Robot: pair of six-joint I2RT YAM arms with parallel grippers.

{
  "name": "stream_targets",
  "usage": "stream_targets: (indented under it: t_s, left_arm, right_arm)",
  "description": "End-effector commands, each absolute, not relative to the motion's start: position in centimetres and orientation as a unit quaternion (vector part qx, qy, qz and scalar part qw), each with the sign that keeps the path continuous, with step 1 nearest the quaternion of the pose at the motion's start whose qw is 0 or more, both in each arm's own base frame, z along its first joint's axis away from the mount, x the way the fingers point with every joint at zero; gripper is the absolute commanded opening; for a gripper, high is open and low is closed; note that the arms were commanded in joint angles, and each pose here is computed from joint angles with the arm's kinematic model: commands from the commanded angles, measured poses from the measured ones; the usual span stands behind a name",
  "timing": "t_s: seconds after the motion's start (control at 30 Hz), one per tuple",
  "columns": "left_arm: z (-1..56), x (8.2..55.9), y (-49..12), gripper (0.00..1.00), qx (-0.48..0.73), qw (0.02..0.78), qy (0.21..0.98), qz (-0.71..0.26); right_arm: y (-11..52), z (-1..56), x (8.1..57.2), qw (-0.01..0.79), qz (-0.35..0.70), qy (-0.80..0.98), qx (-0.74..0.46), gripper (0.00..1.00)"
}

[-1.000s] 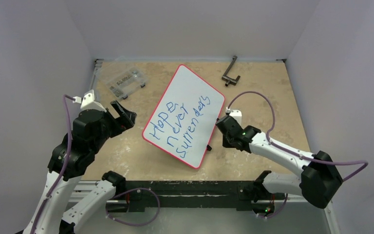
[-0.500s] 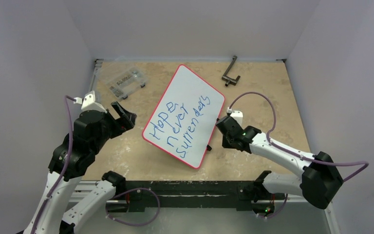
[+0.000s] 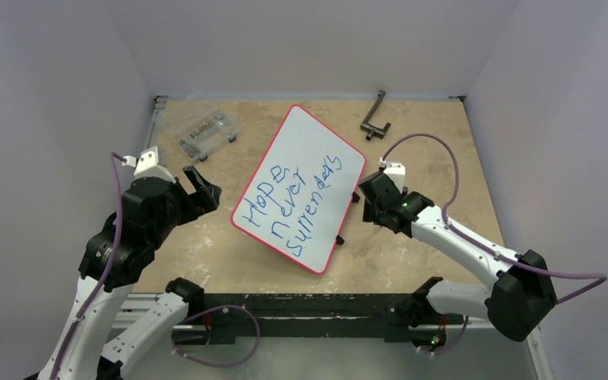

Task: Write a sentence on the whiteboard
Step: Put down the whiteboard marker at the center of the board, then reset both arms

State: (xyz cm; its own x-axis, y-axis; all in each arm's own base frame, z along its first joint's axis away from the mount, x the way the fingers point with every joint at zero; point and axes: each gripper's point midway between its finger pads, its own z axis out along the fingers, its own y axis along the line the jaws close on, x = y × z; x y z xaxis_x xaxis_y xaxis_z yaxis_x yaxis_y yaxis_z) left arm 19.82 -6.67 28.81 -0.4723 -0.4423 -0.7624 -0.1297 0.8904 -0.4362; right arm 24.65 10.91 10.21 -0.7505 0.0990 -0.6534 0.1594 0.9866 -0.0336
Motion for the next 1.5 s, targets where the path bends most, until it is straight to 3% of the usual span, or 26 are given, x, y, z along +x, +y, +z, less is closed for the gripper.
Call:
stream_targets:
  t_s: [0.0, 0.13, 0.43, 0.6, 1.0, 1.07, 1.13, 1.33, 1.47]
  left_arm:
    - [30.0, 19.5, -6.2, 0.88, -0.162, 0.5, 0.836, -0.159]
    - [29.9, 19.5, -6.4, 0.88, -0.158, 0.496, 0.838, -0.161]
    - [29.8, 19.8, -6.6, 0.88, -0.147, 0.489, 0.846, -0.154]
    - [29.7, 19.9, -6.6, 0.88, -0.14, 0.486, 0.85, -0.149]
    - [30.4, 20.9, -6.2, 0.89, -0.112, 0.489, 0.858, -0.115]
    - [30.7, 21.2, -6.0, 0.89, -0.105, 0.49, 0.859, -0.106]
    - [30.8, 21.4, -5.8, 0.9, -0.1, 0.492, 0.859, -0.097]
    - [30.2, 22.6, -4.6, 1.0, -0.1, 0.501, 0.857, -0.062]
    - [28.5, 23.9, -3.3, 1.0, -0.108, 0.511, 0.853, -0.021]
  right_arm:
    - [10.2, 11.5, 25.8, 0.364, -0.056, 0.927, 0.074, 0.61]
    - [9.7, 12.2, 26.1, 0.37, -0.057, 0.924, 0.078, 0.73]
    - [9.0, 15.4, 26.7, 0.401, -0.053, 0.91, 0.086, 0.82]
    - [9.1, 16.4, 26.8, 0.412, -0.041, 0.906, 0.084, 0.83]
    - [13.8, 19.2, 26.7, 0.461, 0.119, 0.879, 0.027, 0.83]
    - [14.2, 20.2, 26.5, 0.475, 0.139, 0.869, 0.022, 0.87]
    - [14.3, 21.1, 26.5, 0.494, 0.155, 0.855, 0.019, 0.98]
    - [14.3, 23.9, 26.3, 0.556, 0.19, 0.809, 0.01, 0.99]
    - [14.5, 24.3, 26.4, 0.571, 0.196, 0.797, -0.001, 0.99]
